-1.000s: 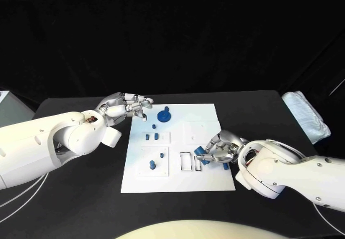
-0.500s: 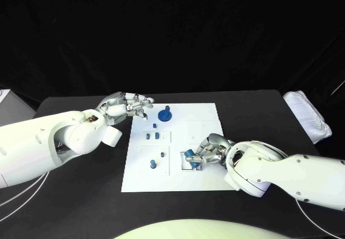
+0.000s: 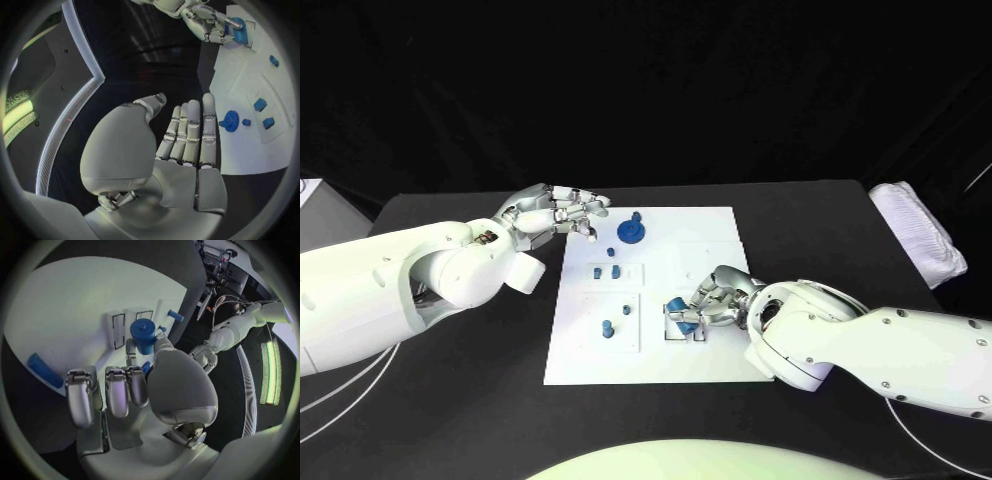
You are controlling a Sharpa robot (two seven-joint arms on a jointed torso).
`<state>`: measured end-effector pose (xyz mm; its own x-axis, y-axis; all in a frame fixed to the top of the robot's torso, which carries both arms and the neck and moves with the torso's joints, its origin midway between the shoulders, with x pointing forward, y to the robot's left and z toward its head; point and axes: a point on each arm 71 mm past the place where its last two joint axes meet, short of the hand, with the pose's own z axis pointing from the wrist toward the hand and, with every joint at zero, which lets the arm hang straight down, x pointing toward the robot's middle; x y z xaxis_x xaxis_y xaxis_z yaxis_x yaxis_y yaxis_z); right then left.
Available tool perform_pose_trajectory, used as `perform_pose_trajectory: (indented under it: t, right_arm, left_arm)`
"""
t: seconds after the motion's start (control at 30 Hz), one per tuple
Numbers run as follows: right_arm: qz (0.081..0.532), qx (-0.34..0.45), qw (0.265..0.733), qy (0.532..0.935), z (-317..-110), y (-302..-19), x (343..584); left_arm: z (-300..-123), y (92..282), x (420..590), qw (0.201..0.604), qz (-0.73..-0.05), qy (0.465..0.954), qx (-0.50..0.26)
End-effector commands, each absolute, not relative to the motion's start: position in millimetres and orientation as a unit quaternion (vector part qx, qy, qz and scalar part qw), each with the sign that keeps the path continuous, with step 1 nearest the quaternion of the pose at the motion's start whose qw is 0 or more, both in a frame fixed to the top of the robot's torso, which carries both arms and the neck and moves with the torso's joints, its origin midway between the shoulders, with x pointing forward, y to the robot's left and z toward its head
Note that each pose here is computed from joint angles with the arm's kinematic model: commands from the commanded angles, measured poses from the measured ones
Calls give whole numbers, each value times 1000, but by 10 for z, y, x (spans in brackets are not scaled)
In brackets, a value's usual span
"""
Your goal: Assemble the parts on the task board
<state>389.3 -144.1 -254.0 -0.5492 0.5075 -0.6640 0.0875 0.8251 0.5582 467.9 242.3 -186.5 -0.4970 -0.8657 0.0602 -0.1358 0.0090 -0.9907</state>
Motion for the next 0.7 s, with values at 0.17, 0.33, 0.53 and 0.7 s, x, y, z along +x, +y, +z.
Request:
perform_pose_trajectory:
  t: [0.17, 0.33, 0.53, 0.7]
  right_arm:
    - [231, 156, 445, 851, -2564, -1424, 3920]
    - [229, 157, 447, 850, -2576, -1429, 3930]
    - [231, 154, 447, 850, -2577, -1421, 3921]
    - [233, 154, 447, 850, -2573, -1418, 3903]
  left_arm:
    - [-1856, 2406, 4670, 305, -590, 639, -389]
    - [-1857, 2412, 4669, 305, -590, 639, -389]
    - [-1857, 2416, 4669, 305, -589, 639, -389]
    - [-1858, 2420, 4668, 305, -588, 640, -389]
